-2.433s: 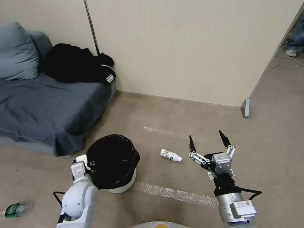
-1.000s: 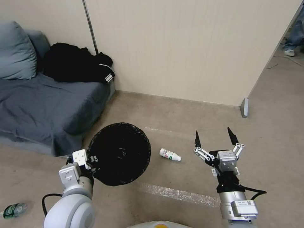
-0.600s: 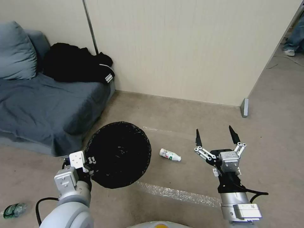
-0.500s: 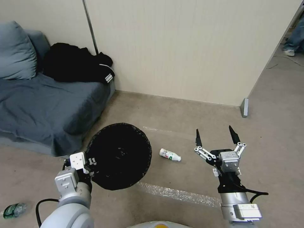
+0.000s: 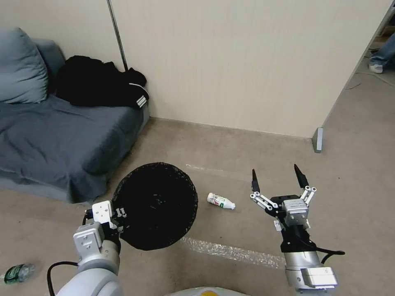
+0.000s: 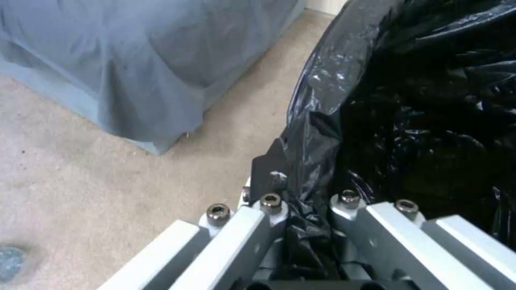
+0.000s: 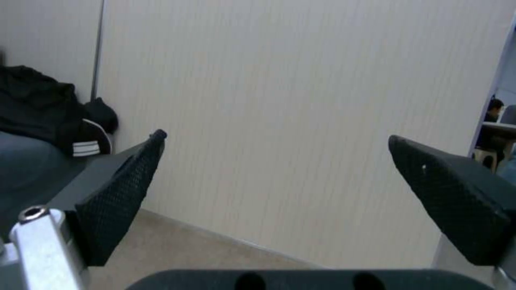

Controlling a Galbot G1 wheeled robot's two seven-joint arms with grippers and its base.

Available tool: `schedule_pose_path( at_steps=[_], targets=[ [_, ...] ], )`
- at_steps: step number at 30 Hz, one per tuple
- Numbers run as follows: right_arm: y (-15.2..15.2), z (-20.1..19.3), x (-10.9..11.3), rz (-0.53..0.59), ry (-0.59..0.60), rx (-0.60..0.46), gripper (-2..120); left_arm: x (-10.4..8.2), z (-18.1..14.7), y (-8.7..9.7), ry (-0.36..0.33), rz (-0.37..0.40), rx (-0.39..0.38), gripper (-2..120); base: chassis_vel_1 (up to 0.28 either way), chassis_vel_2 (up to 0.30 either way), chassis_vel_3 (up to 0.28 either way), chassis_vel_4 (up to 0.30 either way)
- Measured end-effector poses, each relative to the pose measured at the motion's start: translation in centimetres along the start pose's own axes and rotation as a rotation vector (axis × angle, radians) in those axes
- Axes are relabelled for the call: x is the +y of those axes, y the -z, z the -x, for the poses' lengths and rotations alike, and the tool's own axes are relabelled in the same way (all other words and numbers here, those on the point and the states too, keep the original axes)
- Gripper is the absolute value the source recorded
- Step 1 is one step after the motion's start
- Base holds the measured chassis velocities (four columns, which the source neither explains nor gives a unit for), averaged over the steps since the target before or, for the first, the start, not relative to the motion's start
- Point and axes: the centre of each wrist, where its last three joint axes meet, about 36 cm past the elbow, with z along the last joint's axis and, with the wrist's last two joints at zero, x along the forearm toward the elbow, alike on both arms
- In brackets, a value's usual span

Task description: Pick up the trash bin, then pick up the garbage from the floor and place it into the trash bin.

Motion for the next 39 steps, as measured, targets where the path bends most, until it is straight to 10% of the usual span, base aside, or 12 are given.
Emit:
schedule_pose_path(
  at_steps=[39],
  targets=[
    [-4.6, 7.3, -4.1, 0.008, 0.158, 0.011, 100, -0.1, -0.1, -0.2, 0.008, 0.002, -0.030, 0, 0.000, 0.000, 0.000, 0.000]
  ],
)
